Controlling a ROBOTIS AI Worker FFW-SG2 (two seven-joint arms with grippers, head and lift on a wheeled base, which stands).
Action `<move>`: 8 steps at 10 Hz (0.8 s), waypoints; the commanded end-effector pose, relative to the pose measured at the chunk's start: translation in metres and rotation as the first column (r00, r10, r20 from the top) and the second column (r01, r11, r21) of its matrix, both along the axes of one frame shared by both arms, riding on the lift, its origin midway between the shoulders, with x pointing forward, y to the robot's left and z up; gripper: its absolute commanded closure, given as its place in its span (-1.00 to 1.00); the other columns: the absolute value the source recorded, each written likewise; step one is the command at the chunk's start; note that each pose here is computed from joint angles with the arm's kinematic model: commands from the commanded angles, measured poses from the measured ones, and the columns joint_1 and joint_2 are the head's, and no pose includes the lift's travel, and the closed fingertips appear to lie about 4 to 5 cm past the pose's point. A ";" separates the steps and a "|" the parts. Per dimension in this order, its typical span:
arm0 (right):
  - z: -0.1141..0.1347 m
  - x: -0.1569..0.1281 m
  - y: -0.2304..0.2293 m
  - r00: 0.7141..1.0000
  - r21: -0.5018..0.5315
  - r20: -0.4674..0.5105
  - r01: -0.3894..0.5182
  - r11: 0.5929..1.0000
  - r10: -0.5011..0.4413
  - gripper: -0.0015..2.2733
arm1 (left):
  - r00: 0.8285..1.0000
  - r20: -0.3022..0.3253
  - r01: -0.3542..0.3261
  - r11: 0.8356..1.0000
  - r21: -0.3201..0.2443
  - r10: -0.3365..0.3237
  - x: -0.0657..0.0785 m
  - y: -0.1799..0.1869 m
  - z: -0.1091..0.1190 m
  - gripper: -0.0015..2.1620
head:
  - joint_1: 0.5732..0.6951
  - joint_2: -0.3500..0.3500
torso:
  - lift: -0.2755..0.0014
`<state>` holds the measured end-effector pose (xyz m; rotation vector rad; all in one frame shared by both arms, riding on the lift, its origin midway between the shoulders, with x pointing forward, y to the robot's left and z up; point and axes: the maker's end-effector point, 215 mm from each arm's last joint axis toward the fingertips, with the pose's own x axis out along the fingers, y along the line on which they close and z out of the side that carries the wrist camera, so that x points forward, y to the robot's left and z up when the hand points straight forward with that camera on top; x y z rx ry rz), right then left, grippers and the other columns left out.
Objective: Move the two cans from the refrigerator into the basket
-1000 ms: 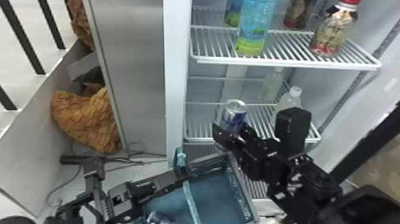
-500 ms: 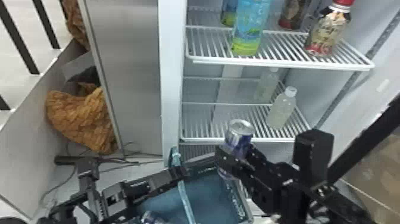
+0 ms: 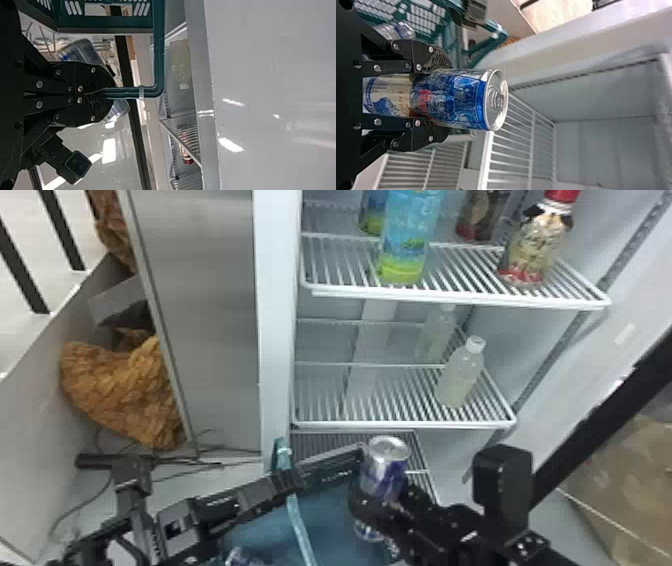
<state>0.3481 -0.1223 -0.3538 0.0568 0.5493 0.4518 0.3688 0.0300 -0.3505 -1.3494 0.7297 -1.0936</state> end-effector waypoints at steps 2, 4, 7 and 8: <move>-0.035 -0.007 0.014 0.993 0.038 -0.103 -0.059 0.998 0.063 -0.43 | 1.000 -0.002 -0.002 1.000 0.000 0.002 0.000 0.001 -0.001 0.12 | 1.00 -0.39 | -0.59; -0.034 0.001 -0.001 0.995 0.022 -0.090 -0.031 0.999 0.033 -0.66 | 1.000 -0.002 -0.002 1.000 -0.004 0.002 0.000 0.000 0.000 0.12 | 1.00 -0.37 | -0.59; -0.005 0.018 -0.026 0.999 0.040 0.038 0.025 0.999 -0.027 -0.71 | 1.000 0.000 -0.006 1.000 -0.006 0.006 0.001 0.001 0.001 0.12 | 1.00 -0.47 | -0.59; 0.007 0.022 -0.036 0.994 0.054 0.098 0.049 0.997 -0.054 -0.71 | 1.000 0.000 -0.004 1.000 -0.007 0.004 0.000 0.000 0.001 0.12 | 1.00 -0.50 | -0.59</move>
